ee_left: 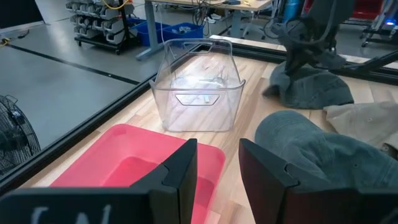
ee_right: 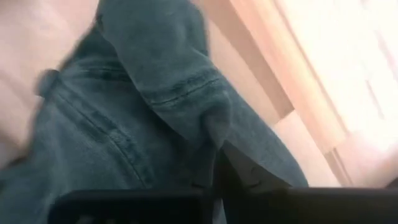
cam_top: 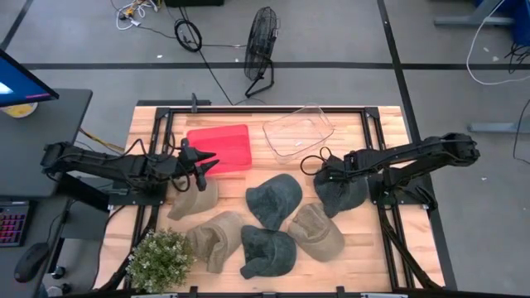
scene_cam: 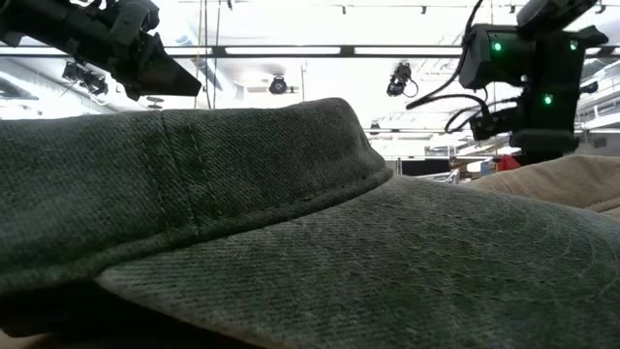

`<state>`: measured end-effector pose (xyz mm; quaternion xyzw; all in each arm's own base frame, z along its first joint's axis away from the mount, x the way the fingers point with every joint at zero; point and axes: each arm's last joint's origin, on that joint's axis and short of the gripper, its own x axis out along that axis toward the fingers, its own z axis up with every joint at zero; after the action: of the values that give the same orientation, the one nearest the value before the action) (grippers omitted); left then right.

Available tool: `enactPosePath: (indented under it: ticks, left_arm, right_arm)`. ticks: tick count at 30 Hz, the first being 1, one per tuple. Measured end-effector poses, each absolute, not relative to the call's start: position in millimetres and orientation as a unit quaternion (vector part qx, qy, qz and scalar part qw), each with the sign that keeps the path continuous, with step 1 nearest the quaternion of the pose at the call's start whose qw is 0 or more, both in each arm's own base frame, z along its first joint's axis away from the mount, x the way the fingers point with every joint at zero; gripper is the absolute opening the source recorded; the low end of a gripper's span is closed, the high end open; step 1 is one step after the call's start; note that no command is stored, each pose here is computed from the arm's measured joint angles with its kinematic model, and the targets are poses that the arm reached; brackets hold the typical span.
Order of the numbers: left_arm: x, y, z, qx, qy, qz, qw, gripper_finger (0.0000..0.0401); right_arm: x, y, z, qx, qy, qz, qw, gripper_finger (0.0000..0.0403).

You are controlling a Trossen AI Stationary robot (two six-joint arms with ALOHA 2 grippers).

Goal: Pick & Place hat
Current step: Put the top right blue cap into the transparent bin

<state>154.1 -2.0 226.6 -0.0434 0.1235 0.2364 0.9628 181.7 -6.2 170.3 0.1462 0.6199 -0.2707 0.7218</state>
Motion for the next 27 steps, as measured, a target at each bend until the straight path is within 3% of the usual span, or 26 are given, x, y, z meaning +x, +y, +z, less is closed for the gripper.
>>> enactPosePath:
  ticks: [7, 15, 19, 27]
  left_arm:
    - [154.1, -2.0, 226.6, -0.043, 0.124, 0.236, 0.963, 0.0122]
    - [154.1, -2.0, 226.5, -0.043, 0.124, 0.236, 0.963, 0.0122]
    - [154.1, -2.0, 226.5, -0.044, 0.124, 0.236, 0.963, 0.0122]
    - [154.1, -2.0, 226.5, -0.043, 0.124, 0.236, 0.963, 0.0122]
  right_arm:
    - [205.5, -3.3, 237.8, 0.080, 0.582, -0.266, 0.764, 0.0006]
    - [232.6, -23.1, 313.0, -0.125, 0.423, -0.374, 0.816, 0.0004]
    - [249.0, -41.5, 325.3, -0.209, 0.381, -0.369, 0.822, 0.0004]
    - [278.5, -89.4, 299.9, -0.209, 0.358, -0.356, 0.838, 0.0004]
